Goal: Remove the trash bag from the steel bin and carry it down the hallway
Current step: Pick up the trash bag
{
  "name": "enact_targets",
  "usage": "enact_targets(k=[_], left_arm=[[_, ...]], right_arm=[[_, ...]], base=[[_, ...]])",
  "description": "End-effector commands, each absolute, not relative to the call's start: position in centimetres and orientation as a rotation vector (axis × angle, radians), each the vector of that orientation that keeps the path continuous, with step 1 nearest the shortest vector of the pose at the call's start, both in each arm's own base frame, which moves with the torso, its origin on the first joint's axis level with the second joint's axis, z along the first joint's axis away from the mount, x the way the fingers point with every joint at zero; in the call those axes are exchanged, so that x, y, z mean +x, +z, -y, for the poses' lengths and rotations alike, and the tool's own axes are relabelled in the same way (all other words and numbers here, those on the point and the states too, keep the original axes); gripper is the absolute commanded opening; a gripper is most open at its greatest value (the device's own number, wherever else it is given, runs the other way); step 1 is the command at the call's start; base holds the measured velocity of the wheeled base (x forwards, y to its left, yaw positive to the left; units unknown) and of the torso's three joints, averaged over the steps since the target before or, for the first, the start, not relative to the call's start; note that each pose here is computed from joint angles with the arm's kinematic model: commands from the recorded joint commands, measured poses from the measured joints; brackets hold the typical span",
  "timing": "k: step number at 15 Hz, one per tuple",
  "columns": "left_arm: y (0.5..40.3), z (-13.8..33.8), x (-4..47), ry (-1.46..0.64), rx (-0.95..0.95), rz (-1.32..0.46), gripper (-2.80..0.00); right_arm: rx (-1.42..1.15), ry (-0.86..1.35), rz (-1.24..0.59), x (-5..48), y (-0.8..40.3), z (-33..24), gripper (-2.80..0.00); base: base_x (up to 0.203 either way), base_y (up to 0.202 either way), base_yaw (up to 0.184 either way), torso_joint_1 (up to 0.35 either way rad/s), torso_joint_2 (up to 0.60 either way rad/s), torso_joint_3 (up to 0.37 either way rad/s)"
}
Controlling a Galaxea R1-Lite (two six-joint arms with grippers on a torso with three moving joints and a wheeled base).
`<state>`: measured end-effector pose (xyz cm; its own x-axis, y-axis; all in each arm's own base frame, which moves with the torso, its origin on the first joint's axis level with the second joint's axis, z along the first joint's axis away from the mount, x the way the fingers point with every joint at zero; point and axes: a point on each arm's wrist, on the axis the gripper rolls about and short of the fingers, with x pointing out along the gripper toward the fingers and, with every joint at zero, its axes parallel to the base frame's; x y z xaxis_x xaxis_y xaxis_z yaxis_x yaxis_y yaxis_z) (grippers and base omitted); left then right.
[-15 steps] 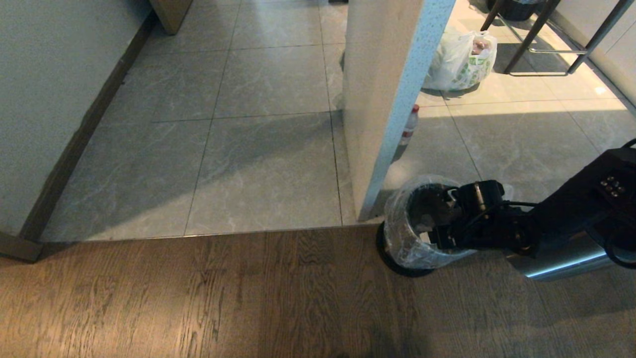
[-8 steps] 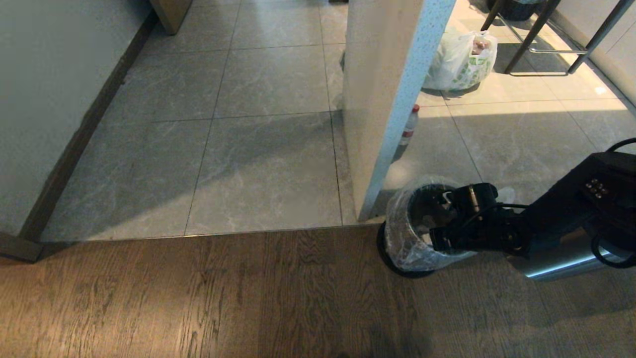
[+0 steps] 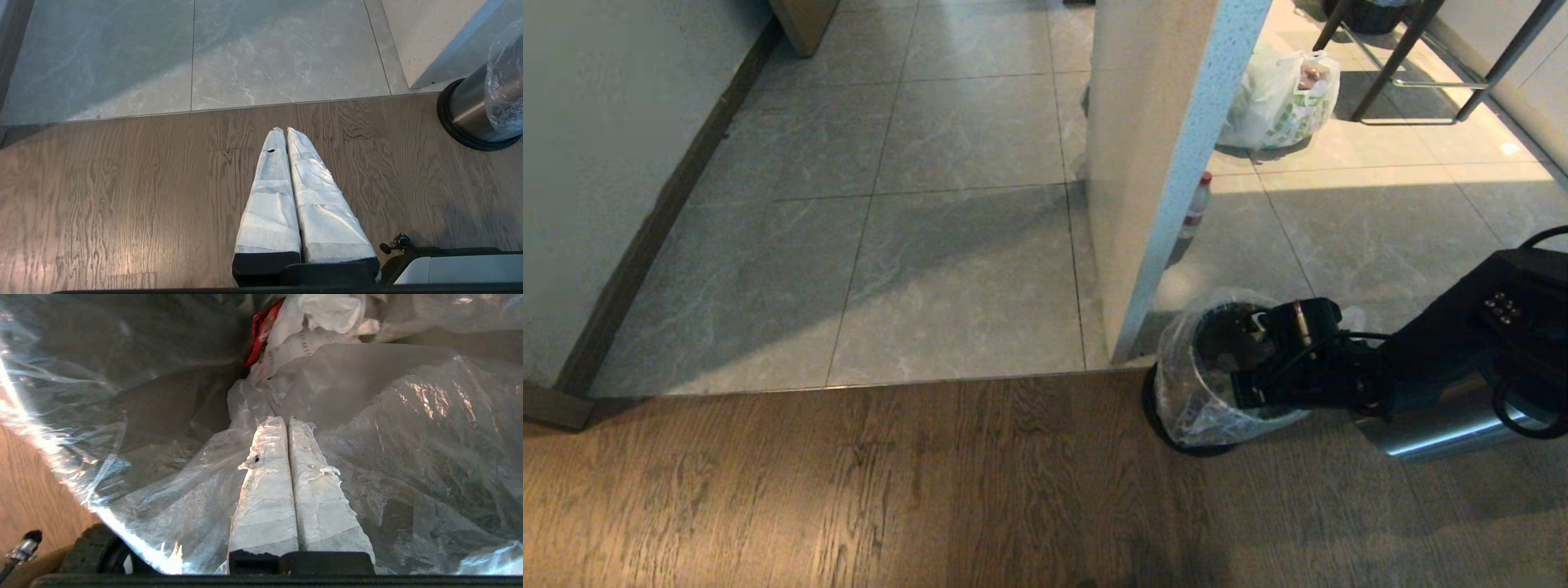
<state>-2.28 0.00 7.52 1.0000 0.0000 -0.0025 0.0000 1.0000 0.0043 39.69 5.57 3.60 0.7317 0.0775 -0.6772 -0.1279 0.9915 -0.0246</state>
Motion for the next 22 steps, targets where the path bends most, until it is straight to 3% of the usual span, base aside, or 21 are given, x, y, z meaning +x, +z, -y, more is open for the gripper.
enact_targets(k=[1,11,17,22], left_arm=[[7.5,0.0,-2.3,0.000,0.005,-0.003,-2.80],[7.5,0.0,-2.3,0.000,0.005,-0.003,-2.80],[7.5,0.0,-2.3,0.000,0.005,-0.003,-2.80],[7.5,0.0,-2.3,0.000,0.005,-0.003,-2.80]], right_arm=[[-0.066,0.113,-0.712,39.8,4.6,-5.6,-2.80],[-0.042,0.057,-0.568,39.7,10.5,-3.5,-2.80],[-0.051,0.060,-0.621,32.1,14.1,-3.2,-2.80],[-0.064,-0.086,-0.741,26.5,12.0,-0.7,-2.80]], base=[[0.000,0.000,0.000,0.000,0.00,0.000],[0.000,0.000,0.000,0.000,0.00,0.000],[0.000,0.000,0.000,0.000,0.00,0.000],[0.000,0.000,0.000,0.000,0.00,0.000]])
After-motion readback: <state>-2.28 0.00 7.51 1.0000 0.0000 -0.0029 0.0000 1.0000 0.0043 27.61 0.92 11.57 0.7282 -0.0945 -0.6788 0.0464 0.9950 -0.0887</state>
